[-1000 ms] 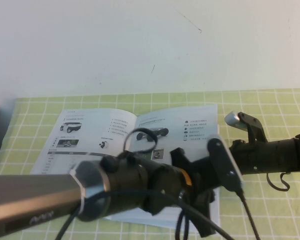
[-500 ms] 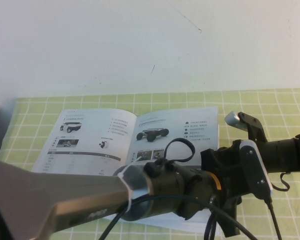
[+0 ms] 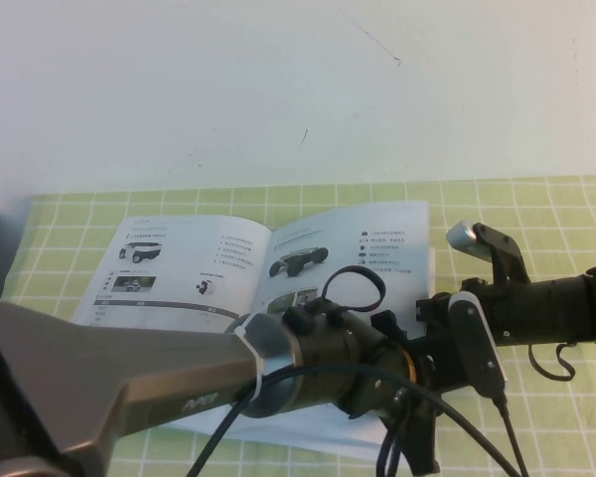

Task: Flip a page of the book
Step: Open the closed book

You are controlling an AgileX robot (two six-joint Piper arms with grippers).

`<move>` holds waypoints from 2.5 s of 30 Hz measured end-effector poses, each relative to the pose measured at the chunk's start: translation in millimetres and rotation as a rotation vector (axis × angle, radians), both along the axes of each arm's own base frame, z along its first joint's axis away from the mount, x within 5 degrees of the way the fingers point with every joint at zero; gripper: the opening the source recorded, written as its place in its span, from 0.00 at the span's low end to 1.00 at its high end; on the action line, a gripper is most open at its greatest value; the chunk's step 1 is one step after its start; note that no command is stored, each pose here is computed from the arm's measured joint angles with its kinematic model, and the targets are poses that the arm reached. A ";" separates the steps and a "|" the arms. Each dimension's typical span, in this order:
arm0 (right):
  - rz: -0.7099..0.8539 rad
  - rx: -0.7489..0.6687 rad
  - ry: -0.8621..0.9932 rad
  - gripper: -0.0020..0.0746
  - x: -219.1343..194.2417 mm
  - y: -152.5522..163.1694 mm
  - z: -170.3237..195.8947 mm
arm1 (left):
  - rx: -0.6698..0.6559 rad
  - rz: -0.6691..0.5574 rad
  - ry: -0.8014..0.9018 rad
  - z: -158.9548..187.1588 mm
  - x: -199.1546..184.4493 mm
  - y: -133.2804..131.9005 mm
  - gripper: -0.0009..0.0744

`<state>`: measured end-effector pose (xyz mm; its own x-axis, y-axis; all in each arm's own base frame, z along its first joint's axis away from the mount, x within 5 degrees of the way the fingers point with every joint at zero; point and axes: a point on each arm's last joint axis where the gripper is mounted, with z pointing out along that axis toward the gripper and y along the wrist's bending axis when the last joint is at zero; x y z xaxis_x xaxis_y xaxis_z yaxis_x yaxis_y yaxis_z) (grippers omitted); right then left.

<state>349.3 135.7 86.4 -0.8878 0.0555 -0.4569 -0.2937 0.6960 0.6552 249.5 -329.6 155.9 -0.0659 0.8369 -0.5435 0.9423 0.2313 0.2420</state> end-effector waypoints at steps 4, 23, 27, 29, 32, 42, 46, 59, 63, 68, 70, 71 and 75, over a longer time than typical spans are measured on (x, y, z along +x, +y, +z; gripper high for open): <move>-0.007 0.004 0.008 0.02 0.0 0.0 0.0 | 0.037 0.024 -0.034 5.7 3.6 5.9 0.01; -0.008 0.005 0.016 0.02 -0.3 0.0 -0.1 | 0.127 0.262 -0.214 45.6 15.4 31.4 0.01; -0.006 0.004 0.017 0.02 -0.4 0.0 -0.2 | 0.039 0.315 -0.194 77.8 3.4 35.7 0.01; -0.006 0.004 0.017 0.02 -0.4 0.0 -0.2 | 0.002 0.362 -0.159 95.7 -4.2 42.7 0.01; -0.004 0.002 0.017 0.02 -0.6 0.0 -0.3 | -0.024 0.387 -0.090 114.7 -17.1 53.7 0.01; -0.004 0.002 0.018 0.02 -0.6 0.0 -0.5 | -0.029 0.195 0.087 79.5 -64.9 79.9 0.01; -0.001 0.003 0.018 0.02 -0.8 0.2 -0.5 | -0.036 0.100 0.037 61.5 -78.6 78.7 0.01; -0.001 0.004 0.018 0.02 -0.8 0.2 -0.4 | -0.102 -0.148 -0.124 17.5 -100.7 58.5 0.01; 0.003 0.002 0.017 0.02 -1.0 0.2 -0.6 | -0.092 -0.166 -0.123 -0.1 -98.1 52.4 0.01; 0.006 0.002 0.018 0.02 -1.2 0.3 -0.6 | -0.099 -0.154 -0.135 -6.8 -94.7 48.5 0.01; 0.006 0.002 0.018 0.02 -1.2 0.3 -0.6 | -0.127 -0.125 -0.160 -4.3 -91.8 47.4 0.01; 0.006 0.002 0.018 0.02 -1.2 0.3 -0.6 | -0.147 -0.099 -0.179 -2.3 -89.4 46.9 0.01; 0.006 0.002 0.018 0.02 -1.2 0.3 -0.6 | -0.184 0.036 -0.267 4.0 -77.3 49.7 0.01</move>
